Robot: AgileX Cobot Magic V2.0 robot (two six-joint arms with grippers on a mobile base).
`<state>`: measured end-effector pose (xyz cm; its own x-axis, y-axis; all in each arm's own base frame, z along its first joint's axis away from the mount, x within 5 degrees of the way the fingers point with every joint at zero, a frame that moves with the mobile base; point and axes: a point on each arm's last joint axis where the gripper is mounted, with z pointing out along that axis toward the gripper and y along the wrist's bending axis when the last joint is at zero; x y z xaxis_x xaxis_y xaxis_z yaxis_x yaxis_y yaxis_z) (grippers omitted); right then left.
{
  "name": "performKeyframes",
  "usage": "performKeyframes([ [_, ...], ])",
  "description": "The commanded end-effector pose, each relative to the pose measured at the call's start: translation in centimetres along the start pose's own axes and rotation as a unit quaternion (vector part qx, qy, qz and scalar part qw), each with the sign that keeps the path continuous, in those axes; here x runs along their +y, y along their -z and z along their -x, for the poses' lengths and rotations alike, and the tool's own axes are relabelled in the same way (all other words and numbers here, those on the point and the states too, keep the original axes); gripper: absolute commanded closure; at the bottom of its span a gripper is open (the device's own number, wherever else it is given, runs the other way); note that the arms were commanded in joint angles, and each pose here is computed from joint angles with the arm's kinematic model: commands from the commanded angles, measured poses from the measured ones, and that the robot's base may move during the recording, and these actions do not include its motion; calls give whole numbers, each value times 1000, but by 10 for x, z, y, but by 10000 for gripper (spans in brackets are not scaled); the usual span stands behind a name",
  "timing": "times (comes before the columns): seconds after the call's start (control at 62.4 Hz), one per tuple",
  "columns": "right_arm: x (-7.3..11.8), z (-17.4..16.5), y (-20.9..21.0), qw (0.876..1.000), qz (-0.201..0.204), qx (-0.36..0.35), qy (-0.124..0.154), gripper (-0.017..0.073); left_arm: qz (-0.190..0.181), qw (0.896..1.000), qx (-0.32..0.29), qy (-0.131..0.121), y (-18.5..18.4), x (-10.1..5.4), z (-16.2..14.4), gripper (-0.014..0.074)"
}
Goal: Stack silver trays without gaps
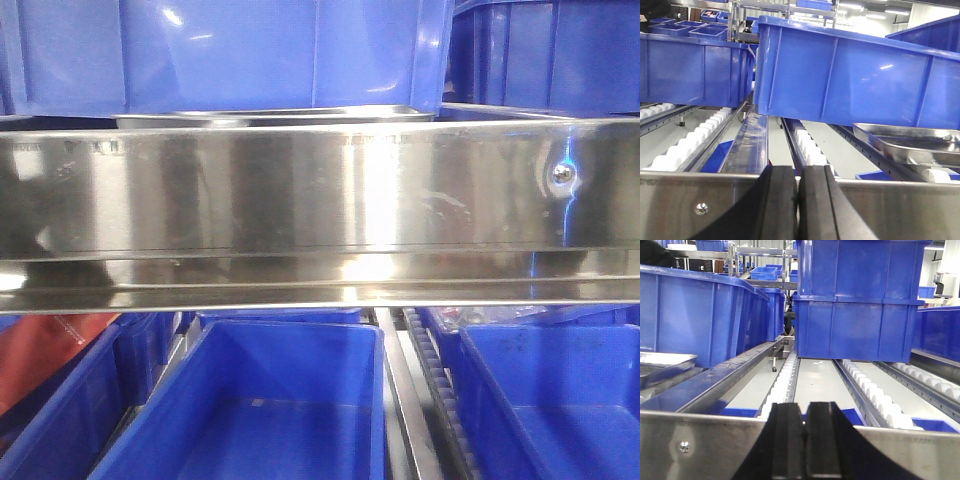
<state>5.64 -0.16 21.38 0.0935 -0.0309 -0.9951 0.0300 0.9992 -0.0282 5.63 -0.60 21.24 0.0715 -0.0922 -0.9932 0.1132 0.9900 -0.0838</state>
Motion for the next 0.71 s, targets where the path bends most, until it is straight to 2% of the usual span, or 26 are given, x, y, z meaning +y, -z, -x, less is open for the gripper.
performKeyframes([
  [0.0,0,2,0,1000,-2,-12,2,640,-5,1000,-15,3,0,-1,3,589],
  [0.689,0,2,0,1000,-2,-12,2,640,-5,1000,-15,3,0,-1,3,589],
])
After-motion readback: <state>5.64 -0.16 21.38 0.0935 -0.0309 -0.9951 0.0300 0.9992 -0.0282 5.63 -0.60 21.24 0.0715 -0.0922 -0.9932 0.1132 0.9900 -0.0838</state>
